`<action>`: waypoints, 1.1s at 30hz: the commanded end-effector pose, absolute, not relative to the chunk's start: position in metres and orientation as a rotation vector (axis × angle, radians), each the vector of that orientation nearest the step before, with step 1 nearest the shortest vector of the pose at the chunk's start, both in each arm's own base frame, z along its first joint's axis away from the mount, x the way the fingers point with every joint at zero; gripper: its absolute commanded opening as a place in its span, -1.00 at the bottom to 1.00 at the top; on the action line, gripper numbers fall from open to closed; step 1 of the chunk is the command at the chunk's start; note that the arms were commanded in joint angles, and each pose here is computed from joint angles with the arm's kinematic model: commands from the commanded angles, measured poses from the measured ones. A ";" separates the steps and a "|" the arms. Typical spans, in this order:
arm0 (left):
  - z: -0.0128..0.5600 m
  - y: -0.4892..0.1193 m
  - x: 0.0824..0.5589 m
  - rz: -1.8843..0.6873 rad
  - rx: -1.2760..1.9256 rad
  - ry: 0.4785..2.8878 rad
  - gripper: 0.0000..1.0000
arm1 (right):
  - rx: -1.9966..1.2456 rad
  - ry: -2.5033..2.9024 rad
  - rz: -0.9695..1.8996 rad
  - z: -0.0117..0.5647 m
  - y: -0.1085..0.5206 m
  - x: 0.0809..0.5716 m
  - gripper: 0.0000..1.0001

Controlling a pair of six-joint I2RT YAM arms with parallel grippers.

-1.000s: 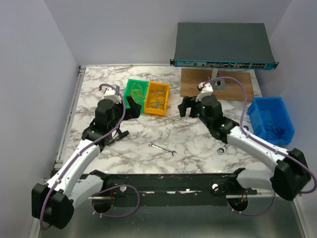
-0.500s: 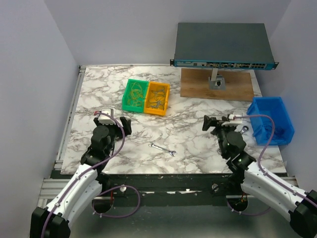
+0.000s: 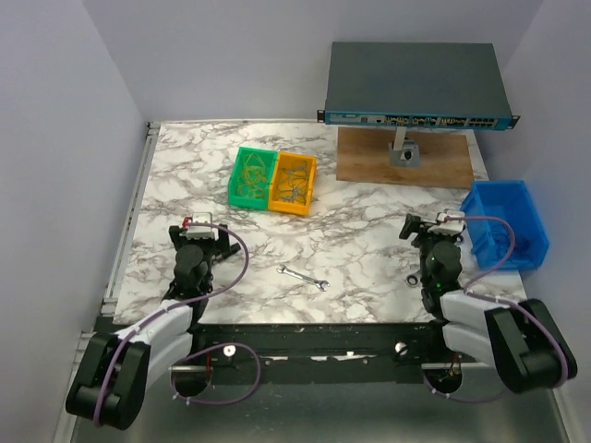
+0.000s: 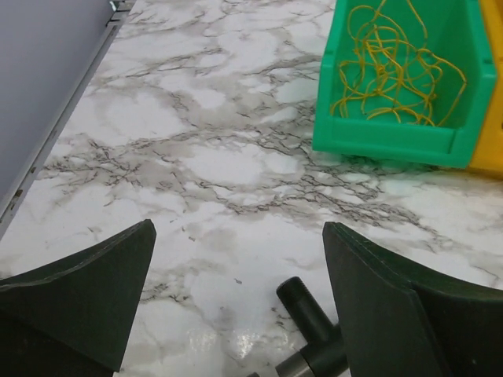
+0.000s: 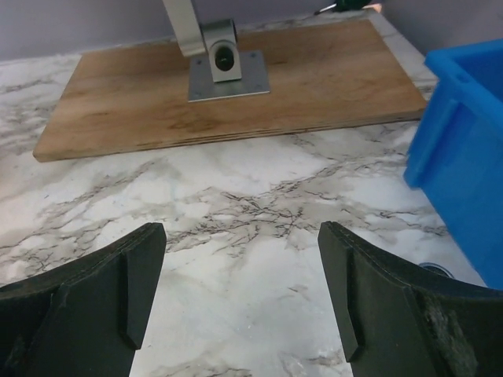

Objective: Untangle the cables

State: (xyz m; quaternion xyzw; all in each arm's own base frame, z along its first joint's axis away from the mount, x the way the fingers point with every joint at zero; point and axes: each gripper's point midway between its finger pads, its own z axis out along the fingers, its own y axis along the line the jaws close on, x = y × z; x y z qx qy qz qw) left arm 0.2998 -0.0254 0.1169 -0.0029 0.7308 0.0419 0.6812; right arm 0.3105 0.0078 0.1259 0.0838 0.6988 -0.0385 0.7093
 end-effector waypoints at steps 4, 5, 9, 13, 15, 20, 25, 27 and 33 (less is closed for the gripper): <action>0.176 -0.013 0.335 0.075 0.004 1.422 0.73 | 0.106 1.490 0.016 0.135 0.019 0.350 0.71; 0.172 -0.013 0.337 0.063 0.012 1.430 0.74 | 0.123 1.505 0.017 0.128 0.016 0.352 0.71; 0.157 -0.007 0.354 0.077 0.001 1.457 0.78 | 0.123 1.512 0.018 0.112 0.015 0.355 0.78; 0.154 0.007 0.366 0.099 -0.079 1.516 0.95 | 0.135 1.558 -0.008 0.099 0.012 0.363 1.00; 0.155 0.011 0.365 0.110 -0.106 1.510 0.97 | 0.193 1.603 -0.047 0.093 0.005 0.381 1.00; 0.155 0.011 0.366 0.113 -0.107 1.511 0.97 | 0.138 1.572 -0.026 0.097 0.011 0.375 1.00; 0.155 0.011 0.367 0.112 -0.107 1.512 0.97 | 0.155 1.592 -0.035 0.095 0.009 0.380 1.00; 0.155 0.011 0.367 0.112 -0.106 1.513 0.97 | 0.162 1.614 -0.033 0.091 0.009 0.380 1.00; 0.155 0.011 0.367 0.110 -0.105 1.516 0.97 | 0.159 1.604 -0.031 0.093 0.009 0.380 1.00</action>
